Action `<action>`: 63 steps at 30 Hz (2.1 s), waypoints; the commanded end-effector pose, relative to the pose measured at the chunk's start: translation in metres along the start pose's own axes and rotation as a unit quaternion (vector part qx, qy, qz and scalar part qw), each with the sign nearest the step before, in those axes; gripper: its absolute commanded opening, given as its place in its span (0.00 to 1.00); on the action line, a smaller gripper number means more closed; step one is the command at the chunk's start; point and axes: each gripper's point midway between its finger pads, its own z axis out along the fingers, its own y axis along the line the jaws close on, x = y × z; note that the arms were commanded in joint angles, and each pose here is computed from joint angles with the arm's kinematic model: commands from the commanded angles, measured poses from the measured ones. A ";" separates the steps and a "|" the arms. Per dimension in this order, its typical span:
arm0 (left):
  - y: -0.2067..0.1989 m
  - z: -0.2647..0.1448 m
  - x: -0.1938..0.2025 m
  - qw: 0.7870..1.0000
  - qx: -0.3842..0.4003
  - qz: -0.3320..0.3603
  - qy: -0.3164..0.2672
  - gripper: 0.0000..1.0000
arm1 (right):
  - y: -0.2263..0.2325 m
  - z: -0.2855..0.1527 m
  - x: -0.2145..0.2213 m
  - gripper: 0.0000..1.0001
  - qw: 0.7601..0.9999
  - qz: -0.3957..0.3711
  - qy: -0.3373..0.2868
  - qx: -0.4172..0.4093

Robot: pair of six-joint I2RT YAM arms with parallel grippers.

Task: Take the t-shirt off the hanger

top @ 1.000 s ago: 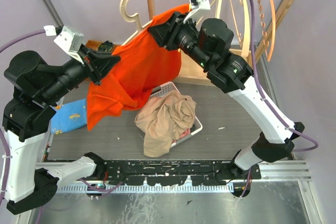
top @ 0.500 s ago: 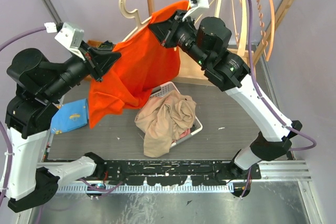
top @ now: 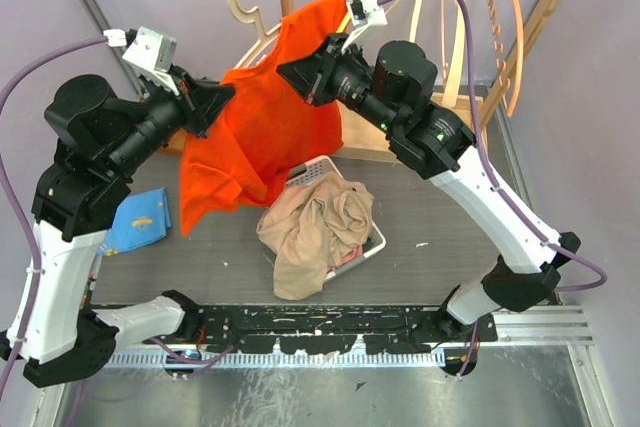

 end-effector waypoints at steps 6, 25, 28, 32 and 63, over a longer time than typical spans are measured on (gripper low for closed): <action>0.002 0.003 -0.033 0.998 -0.011 -0.004 -0.065 0.00 | 0.014 -0.024 -0.020 0.26 0.999 0.005 -0.026 -0.019; -0.001 0.005 -0.022 0.998 0.004 0.023 -0.057 0.00 | -0.001 0.006 -0.038 0.46 0.996 0.059 -0.045 0.051; -0.003 0.006 -0.024 0.998 0.008 0.029 -0.058 0.00 | -0.006 0.012 -0.033 0.46 0.995 0.061 -0.039 0.064; -0.006 0.006 -0.026 0.997 0.017 0.039 -0.061 0.00 | -0.014 0.018 -0.029 0.46 0.994 0.066 -0.037 0.083; -0.007 0.002 -0.013 0.995 0.032 0.080 -0.046 0.00 | -0.013 0.004 -0.052 0.39 0.988 0.093 -0.093 0.078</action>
